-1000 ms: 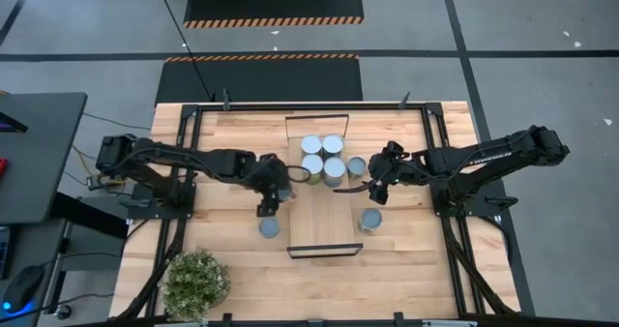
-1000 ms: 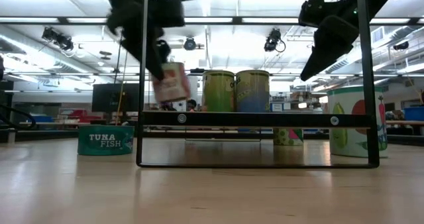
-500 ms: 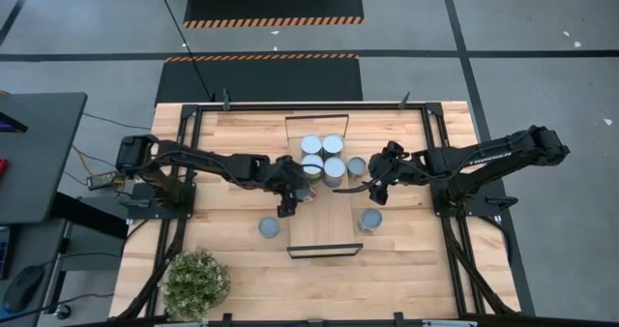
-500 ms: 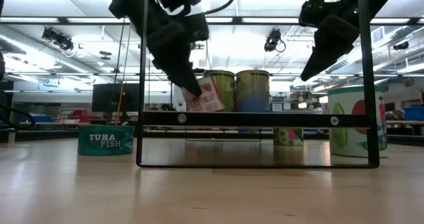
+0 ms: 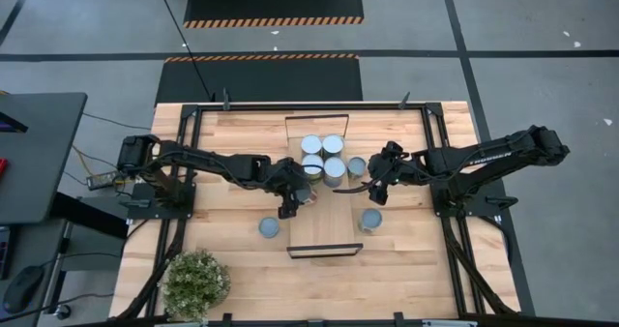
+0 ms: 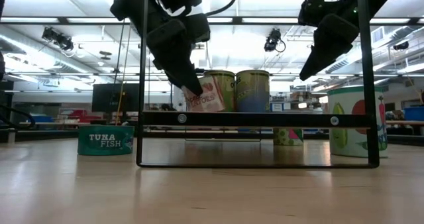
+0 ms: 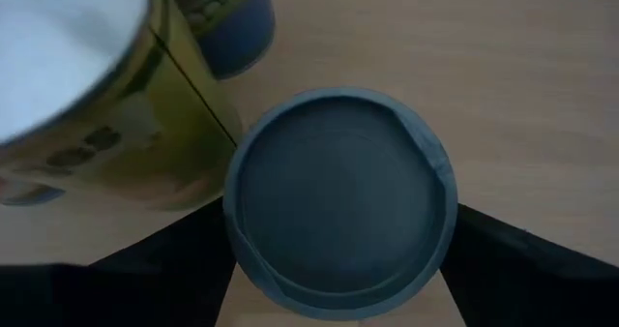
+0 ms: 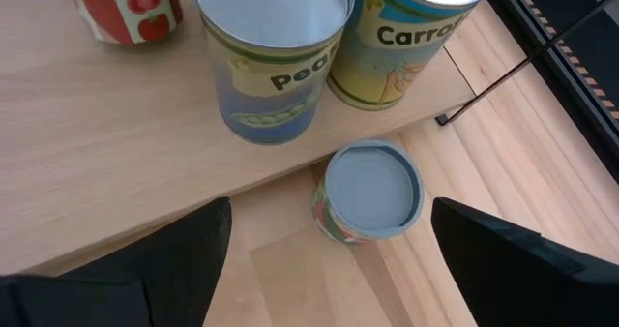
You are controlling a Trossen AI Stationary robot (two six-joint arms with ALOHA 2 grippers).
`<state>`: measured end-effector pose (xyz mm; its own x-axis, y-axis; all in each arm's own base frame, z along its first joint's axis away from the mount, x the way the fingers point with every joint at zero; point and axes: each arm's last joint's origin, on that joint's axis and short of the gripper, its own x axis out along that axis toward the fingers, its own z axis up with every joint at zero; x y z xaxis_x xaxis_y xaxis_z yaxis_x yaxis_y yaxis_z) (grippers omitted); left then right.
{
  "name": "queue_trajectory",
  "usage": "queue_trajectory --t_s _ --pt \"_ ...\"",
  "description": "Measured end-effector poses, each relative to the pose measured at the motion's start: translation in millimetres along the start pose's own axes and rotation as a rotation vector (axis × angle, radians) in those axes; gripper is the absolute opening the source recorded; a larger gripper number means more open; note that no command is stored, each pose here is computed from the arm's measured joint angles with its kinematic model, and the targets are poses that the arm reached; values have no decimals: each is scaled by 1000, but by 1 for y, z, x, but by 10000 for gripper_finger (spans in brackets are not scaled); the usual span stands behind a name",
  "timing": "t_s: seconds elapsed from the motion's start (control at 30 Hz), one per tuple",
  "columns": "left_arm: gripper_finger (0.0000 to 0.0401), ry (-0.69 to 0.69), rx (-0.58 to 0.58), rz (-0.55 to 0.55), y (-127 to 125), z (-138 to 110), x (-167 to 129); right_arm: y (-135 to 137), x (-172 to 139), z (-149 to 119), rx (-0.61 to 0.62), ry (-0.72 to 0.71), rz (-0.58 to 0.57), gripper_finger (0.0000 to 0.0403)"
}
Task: Pick and place cans onto a shelf
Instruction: Put the canned tomatoes on the shelf, then put the canned green peas on the shelf
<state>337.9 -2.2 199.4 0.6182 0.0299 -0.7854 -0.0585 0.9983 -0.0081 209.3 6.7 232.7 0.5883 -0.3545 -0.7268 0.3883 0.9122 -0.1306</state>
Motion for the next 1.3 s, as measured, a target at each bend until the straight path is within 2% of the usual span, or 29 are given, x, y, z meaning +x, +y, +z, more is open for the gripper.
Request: queue_trajectory --t_s 0.13,0.27,0.5,0.77,0.97,1.3 --pt "356 18 26 -48 -1 -2 0 0 0 0 0 -1 0 363" --pt "368 18 37 -59 -2 -2 0 0 0 1 2 -5 2 363" --pt "370 10 83 21 -1 -1 -7 -2 9 -7 11 -16 -4 363" --pt "370 -11 244 90 -15 1 -15 -12 27 -19 22 -52 -32 364" --pt "370 -13 258 100 -19 0 -19 -28 40 -15 23 -49 -3 373" --pt "370 -5 237 120 -14 0 -41 -51 70 -4 -51 53 53 398"
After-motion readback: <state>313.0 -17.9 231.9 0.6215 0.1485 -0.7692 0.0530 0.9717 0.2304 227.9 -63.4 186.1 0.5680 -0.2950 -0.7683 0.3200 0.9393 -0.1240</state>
